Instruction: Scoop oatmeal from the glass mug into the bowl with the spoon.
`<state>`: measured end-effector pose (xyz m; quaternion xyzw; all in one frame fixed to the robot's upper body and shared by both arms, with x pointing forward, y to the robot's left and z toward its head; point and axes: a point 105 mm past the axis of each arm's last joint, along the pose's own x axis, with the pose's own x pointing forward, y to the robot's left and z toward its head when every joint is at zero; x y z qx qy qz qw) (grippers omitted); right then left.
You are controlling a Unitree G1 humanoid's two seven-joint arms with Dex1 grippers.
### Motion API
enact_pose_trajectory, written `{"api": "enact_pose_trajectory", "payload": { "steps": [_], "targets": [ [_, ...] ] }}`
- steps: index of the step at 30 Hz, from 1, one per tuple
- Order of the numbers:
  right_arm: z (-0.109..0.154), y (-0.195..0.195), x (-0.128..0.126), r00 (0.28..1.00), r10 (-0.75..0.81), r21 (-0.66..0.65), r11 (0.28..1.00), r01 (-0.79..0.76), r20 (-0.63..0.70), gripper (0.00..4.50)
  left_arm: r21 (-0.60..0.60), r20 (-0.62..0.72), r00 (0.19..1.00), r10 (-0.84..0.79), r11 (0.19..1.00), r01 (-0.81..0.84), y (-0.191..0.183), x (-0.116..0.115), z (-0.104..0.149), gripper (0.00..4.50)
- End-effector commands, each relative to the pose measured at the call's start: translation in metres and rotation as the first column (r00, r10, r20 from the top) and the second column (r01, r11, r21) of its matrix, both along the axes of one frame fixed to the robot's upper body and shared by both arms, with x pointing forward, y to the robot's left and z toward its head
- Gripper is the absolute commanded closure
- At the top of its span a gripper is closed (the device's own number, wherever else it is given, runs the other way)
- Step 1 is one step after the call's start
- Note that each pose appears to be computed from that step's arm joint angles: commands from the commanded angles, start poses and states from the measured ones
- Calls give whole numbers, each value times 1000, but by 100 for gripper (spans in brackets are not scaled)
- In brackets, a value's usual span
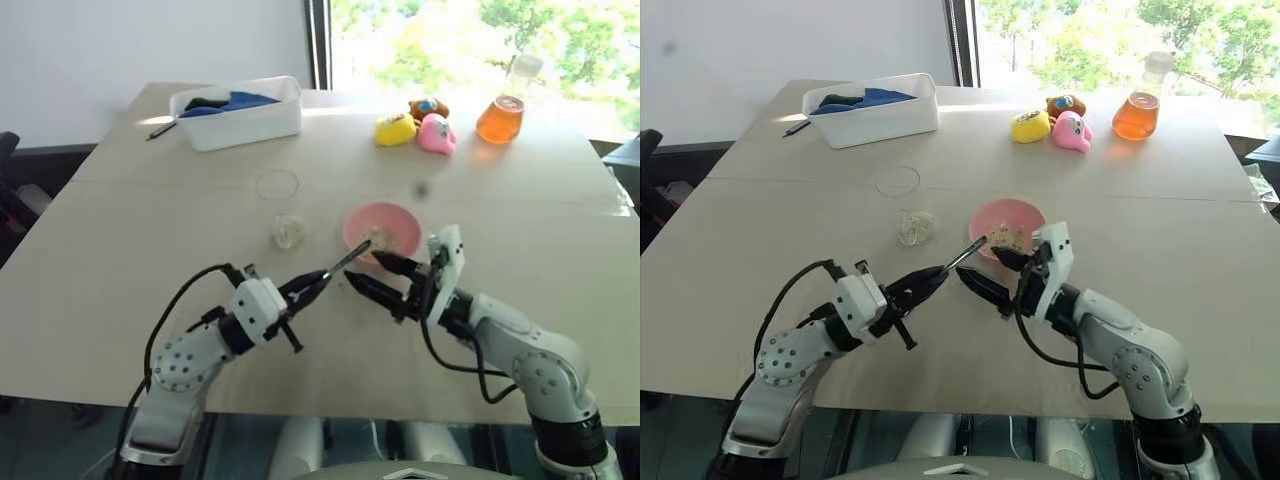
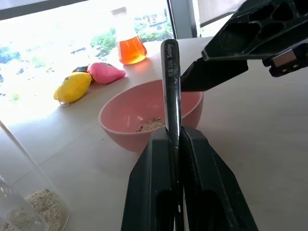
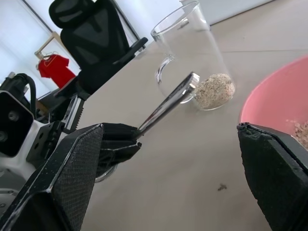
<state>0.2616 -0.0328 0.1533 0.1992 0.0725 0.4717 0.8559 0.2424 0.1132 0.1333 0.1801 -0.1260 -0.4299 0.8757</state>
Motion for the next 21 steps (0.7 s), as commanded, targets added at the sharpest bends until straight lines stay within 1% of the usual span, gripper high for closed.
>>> {"api": "enact_pose_trajectory", "payload": {
  "steps": [1,9,12,14,16,17,18,19,21],
  "targets": [
    [10,-1,5,999,-35,50,998,34,24,0,-18,27,1000,1,1000,-1,-4,1,6,441],
    [19,2,4,1000,-26,115,993,26,-2,0,-51,16,1000,-11,999,11,-11,1,5,441],
    [29,4,6,1000,-19,167,986,21,-12,0,-71,14,1000,-24,997,25,-14,1,6,441],
    [32,5,5,1000,-8,177,984,10,-14,0,-68,14,1000,-21,997,22,-15,2,6,441],
    [34,6,5,1000,-2,180,984,5,-15,55,-69,13,1000,-18,997,19,-16,2,5,450],
    [34,6,5,1000,-1,179,984,4,-15,95,-72,11,1000,-17,997,18,-16,2,5,450],
    [34,6,5,1000,0,178,984,3,-16,113,-75,9,1000,-15,997,16,-16,2,5,450],
    [34,6,5,1000,0,178,984,3,-17,159,-77,9,1000,-14,997,14,-16,2,5,450],
    [34,6,5,1000,2,177,984,2,-18,234,-78,9,1000,-13,997,13,-16,3,6,450]
  ]
}}
